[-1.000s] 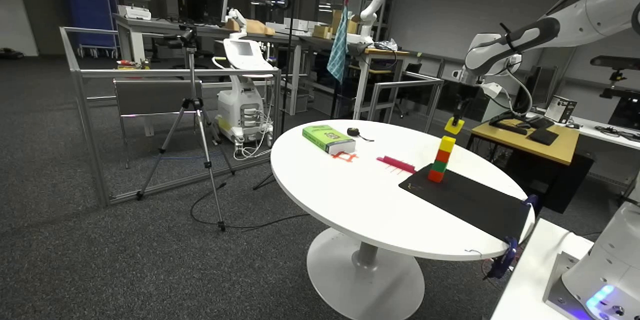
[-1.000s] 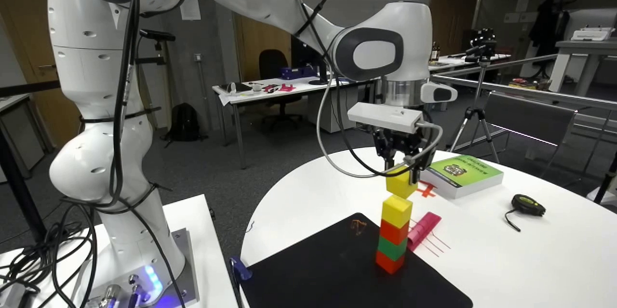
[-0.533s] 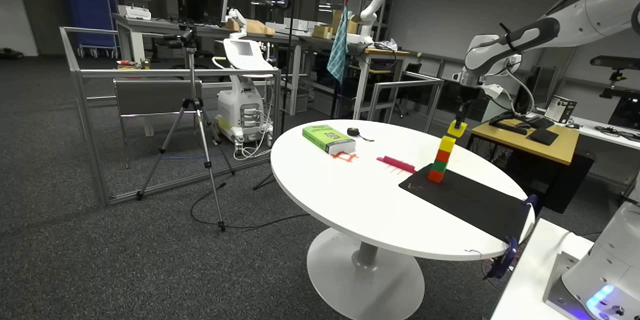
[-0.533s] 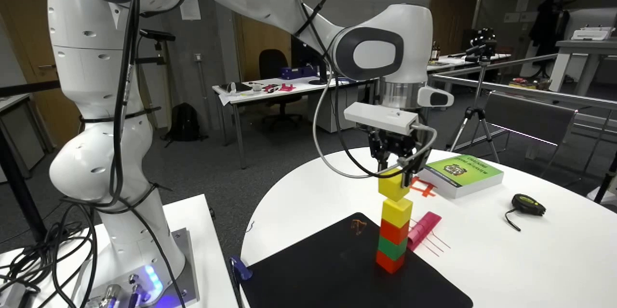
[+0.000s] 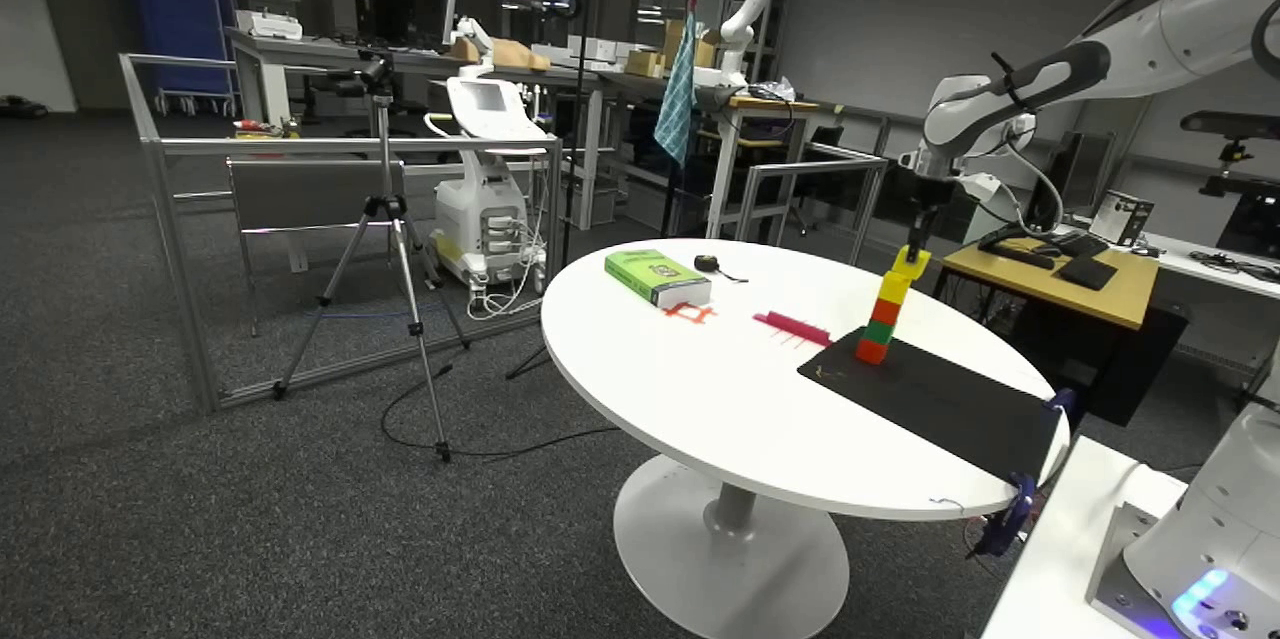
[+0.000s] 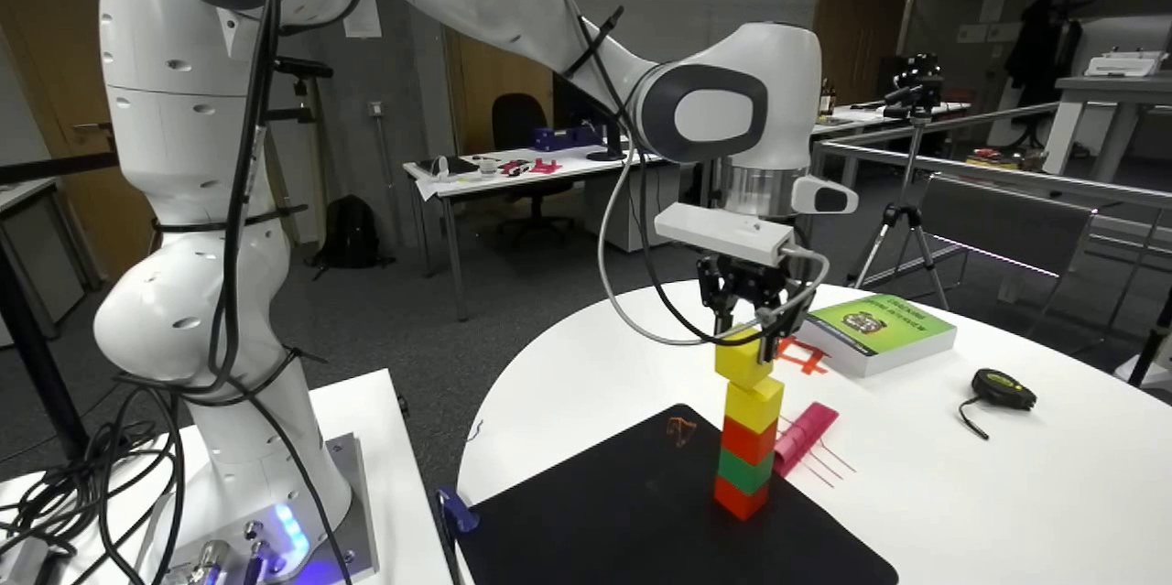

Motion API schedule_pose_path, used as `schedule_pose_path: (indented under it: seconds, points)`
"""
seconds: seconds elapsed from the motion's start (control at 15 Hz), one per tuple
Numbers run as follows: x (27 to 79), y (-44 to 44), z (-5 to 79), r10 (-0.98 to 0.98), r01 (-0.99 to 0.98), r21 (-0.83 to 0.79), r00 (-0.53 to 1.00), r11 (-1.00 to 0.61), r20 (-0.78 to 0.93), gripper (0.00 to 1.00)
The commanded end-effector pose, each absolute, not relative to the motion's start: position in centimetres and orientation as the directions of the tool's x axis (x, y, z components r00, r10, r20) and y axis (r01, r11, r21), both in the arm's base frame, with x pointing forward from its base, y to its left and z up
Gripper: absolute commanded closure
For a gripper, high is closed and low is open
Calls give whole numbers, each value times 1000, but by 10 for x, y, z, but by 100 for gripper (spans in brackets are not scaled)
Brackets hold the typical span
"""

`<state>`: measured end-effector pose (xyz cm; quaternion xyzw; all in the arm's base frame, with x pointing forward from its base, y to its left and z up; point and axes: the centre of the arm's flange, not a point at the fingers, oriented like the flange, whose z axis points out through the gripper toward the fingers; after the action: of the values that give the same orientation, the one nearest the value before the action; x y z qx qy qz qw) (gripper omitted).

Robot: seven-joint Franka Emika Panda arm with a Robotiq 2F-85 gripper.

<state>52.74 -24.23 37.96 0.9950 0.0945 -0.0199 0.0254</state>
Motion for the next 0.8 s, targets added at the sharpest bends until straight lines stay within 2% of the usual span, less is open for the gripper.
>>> schedule_pose_path:
  seconds: [0.0,0.73]
  points:
    - [542,-249,385,207,210,38,976,-977,-65,70]
    - [558,-255,388,234,238,26,967,-971,-101,70]
